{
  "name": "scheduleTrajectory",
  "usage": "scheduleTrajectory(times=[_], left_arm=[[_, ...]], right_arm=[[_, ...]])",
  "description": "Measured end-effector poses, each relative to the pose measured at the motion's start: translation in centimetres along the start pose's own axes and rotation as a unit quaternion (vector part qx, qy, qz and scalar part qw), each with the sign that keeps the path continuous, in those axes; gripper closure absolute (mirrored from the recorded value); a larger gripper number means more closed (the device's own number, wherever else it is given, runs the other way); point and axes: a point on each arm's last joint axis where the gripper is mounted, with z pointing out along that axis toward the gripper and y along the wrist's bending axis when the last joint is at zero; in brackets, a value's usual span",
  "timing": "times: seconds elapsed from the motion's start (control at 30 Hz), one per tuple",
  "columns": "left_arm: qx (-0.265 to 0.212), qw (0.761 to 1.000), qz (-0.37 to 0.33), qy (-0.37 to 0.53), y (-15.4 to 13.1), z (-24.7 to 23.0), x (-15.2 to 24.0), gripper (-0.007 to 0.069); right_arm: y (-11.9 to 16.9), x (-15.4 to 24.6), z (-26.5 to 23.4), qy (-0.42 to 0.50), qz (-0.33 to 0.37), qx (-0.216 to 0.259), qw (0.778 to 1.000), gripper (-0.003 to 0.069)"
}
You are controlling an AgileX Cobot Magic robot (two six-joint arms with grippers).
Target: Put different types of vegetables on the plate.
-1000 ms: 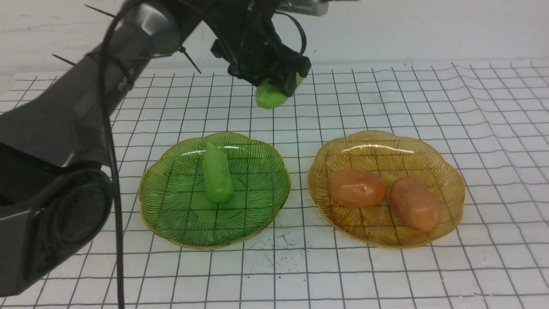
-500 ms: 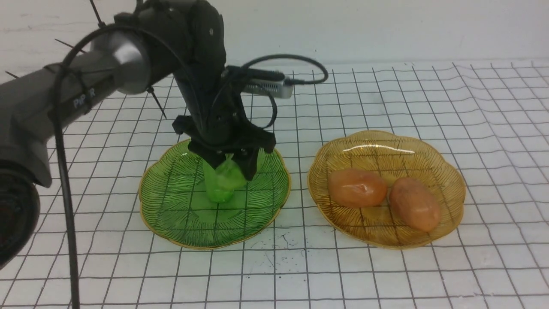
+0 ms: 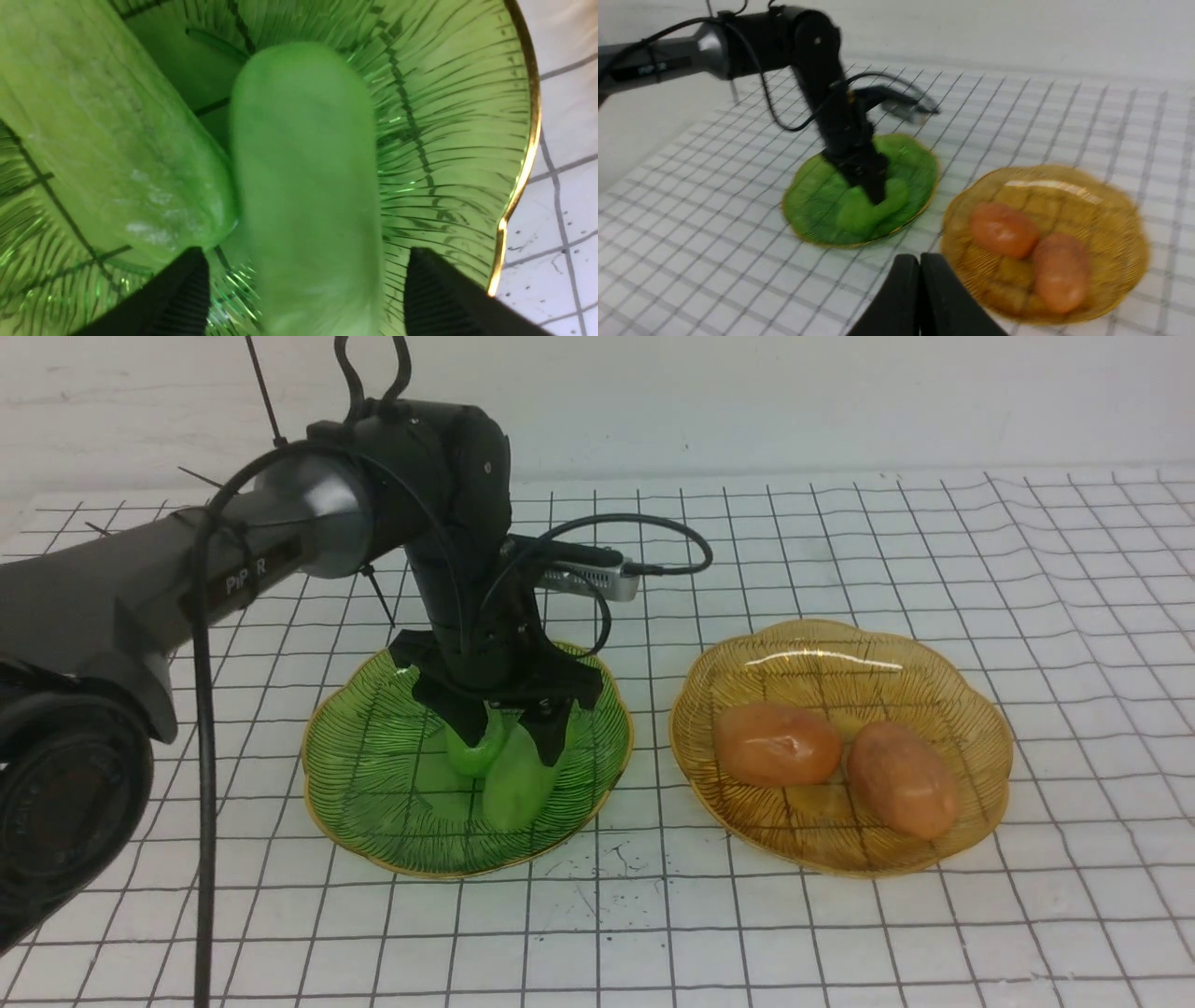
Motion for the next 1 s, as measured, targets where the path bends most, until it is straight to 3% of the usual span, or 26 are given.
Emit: scheduleTrajectory(times=[0.1,0.17,0.27,0.4,0.47,0.73,1.0], left_arm=[[0.004,1.0,-0.001,0.0,-0.1,0.0,0.0,0.0091],[0.009,1.0,-0.003,-0.001,-0.2,-0.1,0.0,0.0132],[0.009,1.0,0.001,-0.007,-0.2,-0.6,0.1,0.0245],[-0.001,0.998,0.029,-0.047,-0.3,-4.3,0.7,0.0547],[-0.005,0.997,0.04,-0.07,-0.4,-6.5,1.5,0.0601],[-0.013,0.981,0.056,-0.185,-0.7,-17.8,9.4,0.0633],[-0.039,0.968,0.061,-0.238,-0.1,-22.0,20.2,0.0633]], right_arm=[[0.0,0.4,-1.8,-0.042,-0.03,0.047,0.998,0.0673],[-0.4,1.4,-3.3,-0.088,-0.047,0.106,0.989,0.0673],[-0.9,2.7,-4.2,-0.135,-0.042,0.151,0.978,0.0673],[-1.9,5.7,-3.6,-0.192,-0.022,0.186,0.963,0.0673],[-2.2,6.9,-3.0,-0.218,-0.017,0.185,0.958,0.0673],[-3.8,8.7,0.3,-0.304,-0.029,0.188,0.933,0.0673],[-4.0,9.1,0.8,-0.304,-0.027,0.188,0.934,0.0673]])
